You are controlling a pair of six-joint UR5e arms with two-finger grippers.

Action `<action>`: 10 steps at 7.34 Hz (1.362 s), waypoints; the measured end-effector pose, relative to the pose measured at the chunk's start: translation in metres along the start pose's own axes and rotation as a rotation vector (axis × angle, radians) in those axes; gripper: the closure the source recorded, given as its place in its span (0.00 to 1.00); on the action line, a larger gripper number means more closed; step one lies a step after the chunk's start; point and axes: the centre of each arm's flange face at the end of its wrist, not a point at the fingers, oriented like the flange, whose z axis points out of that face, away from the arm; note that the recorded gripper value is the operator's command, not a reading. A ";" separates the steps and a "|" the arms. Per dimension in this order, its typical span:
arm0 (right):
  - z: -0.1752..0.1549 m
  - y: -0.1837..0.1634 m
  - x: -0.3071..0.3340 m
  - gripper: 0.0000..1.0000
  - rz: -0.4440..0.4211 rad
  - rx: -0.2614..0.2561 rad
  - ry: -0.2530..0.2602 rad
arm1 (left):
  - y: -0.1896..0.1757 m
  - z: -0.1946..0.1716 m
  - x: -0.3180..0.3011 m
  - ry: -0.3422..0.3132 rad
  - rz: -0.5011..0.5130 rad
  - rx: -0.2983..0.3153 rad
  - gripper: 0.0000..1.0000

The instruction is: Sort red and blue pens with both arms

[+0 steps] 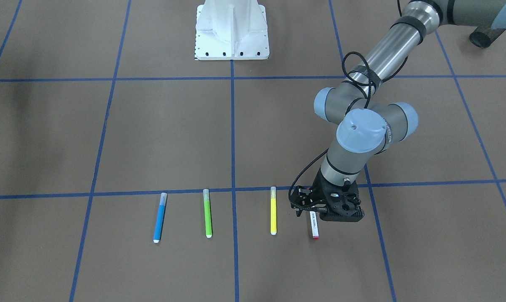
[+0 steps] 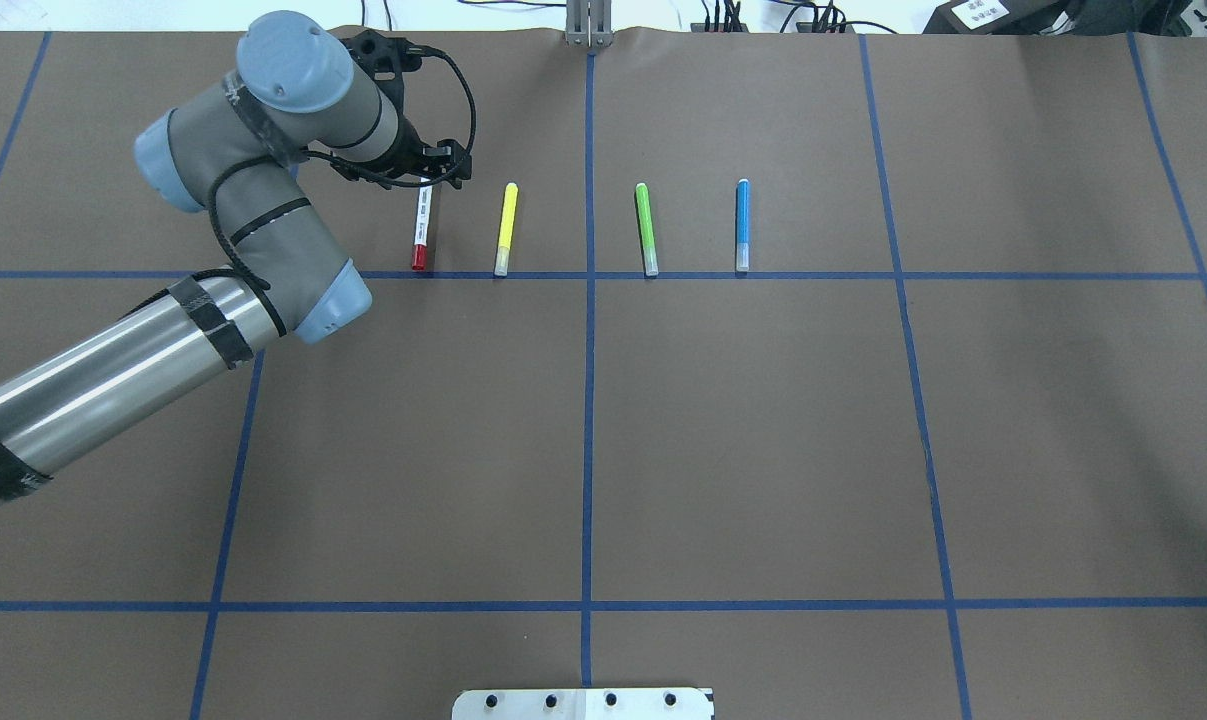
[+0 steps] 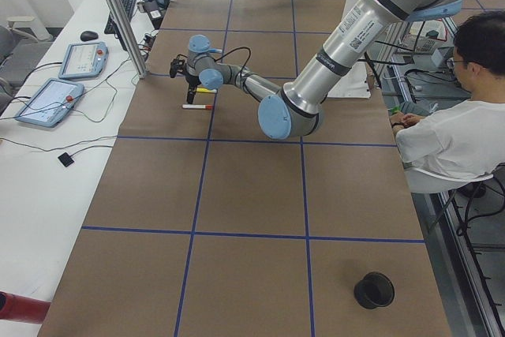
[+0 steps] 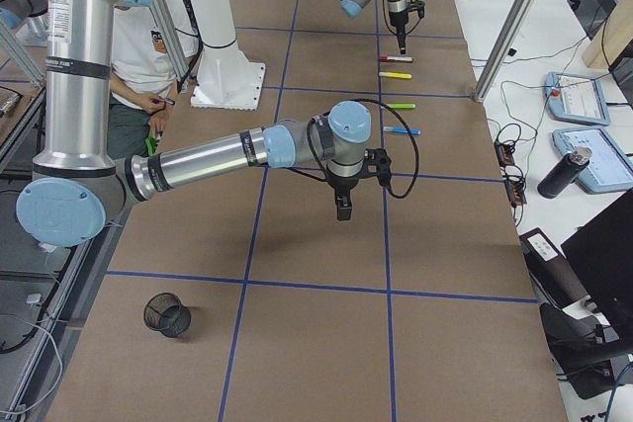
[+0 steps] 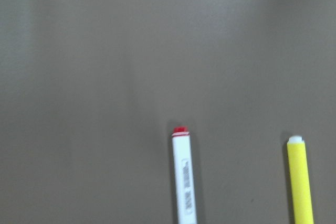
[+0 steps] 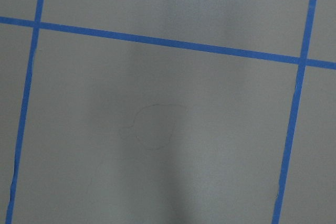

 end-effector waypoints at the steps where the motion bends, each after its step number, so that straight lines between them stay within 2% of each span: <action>1: 0.001 0.000 0.000 0.00 -0.001 -0.001 0.001 | 0.001 0.009 0.002 -0.007 -0.006 0.019 0.11; 4: 0.001 0.000 0.000 0.00 0.000 -0.002 0.002 | 0.003 0.025 -0.005 -0.032 -0.013 0.030 0.24; 7: 0.001 0.000 0.000 0.00 0.001 -0.003 0.002 | 0.006 0.035 -0.005 -0.037 -0.012 0.024 0.32; 8: 0.002 0.000 0.000 0.00 0.002 -0.003 0.002 | 0.006 0.039 -0.006 -0.039 -0.012 0.022 0.42; 10: 0.002 0.000 0.000 0.00 0.003 -0.004 0.002 | 0.006 0.043 -0.008 -0.040 -0.012 0.022 0.48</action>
